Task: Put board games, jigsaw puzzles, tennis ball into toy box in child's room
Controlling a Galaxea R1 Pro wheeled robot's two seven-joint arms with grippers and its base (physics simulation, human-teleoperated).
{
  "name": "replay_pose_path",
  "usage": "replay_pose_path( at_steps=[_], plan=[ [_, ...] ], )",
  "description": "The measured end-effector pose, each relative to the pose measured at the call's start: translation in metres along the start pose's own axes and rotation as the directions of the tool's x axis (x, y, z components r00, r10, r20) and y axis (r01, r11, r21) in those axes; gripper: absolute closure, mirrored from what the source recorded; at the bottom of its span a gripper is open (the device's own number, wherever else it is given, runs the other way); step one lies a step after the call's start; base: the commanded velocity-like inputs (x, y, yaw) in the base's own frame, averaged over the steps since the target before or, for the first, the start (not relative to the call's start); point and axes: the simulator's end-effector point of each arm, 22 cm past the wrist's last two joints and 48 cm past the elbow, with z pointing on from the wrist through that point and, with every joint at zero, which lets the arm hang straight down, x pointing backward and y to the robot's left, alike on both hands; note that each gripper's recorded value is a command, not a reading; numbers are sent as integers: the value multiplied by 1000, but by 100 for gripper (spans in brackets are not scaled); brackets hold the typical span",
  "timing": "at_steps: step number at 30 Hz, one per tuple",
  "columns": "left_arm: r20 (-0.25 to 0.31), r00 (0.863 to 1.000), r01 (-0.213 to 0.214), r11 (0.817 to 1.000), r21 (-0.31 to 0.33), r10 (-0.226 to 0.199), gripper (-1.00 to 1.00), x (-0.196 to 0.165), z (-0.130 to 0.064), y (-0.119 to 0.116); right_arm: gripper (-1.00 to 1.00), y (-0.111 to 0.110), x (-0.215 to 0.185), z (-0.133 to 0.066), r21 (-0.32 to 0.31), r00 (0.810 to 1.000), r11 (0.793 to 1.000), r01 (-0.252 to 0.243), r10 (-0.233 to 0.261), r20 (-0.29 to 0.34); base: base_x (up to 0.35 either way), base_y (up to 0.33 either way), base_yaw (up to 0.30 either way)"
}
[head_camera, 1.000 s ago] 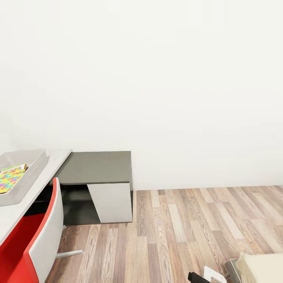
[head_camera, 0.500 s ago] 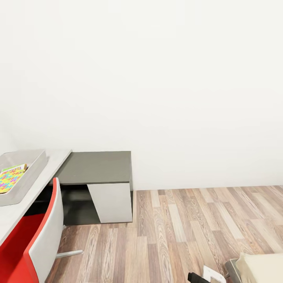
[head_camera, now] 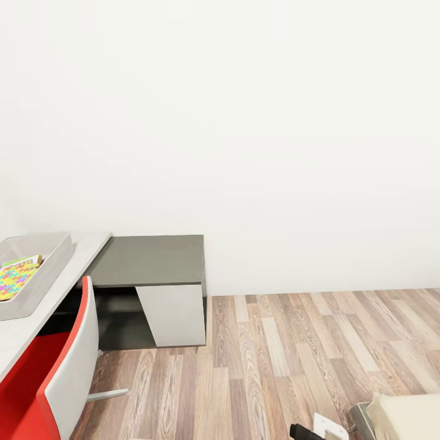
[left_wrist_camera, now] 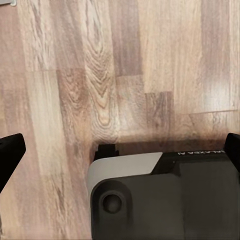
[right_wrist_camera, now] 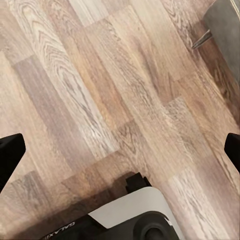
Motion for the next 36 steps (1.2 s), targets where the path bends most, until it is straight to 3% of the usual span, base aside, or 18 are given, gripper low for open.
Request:
replay_pose_path(
  at_steps=[13, 29, 36],
  plan=[
    [-8, 1000, 3, 1000, 0, -3, -100, 2, 0, -1, -100, 23, 9, -6, -48, 987, 986, 160, -159, 20, 0, 0, 0],
    [-7, 1000, 1, 999, -34, -1, -100, 2, 0, 10, -100, 23, 17, -6, -50, 983, 982, 180, -181, -10, 0, 0, 0],
    [-39, 999, -7, 996, -91, 3, -100, 20, -3, 50, -100, 14, 29, -5, -37, 980, 981, 190, -192, -55, 0, 0, 0]
  ],
)
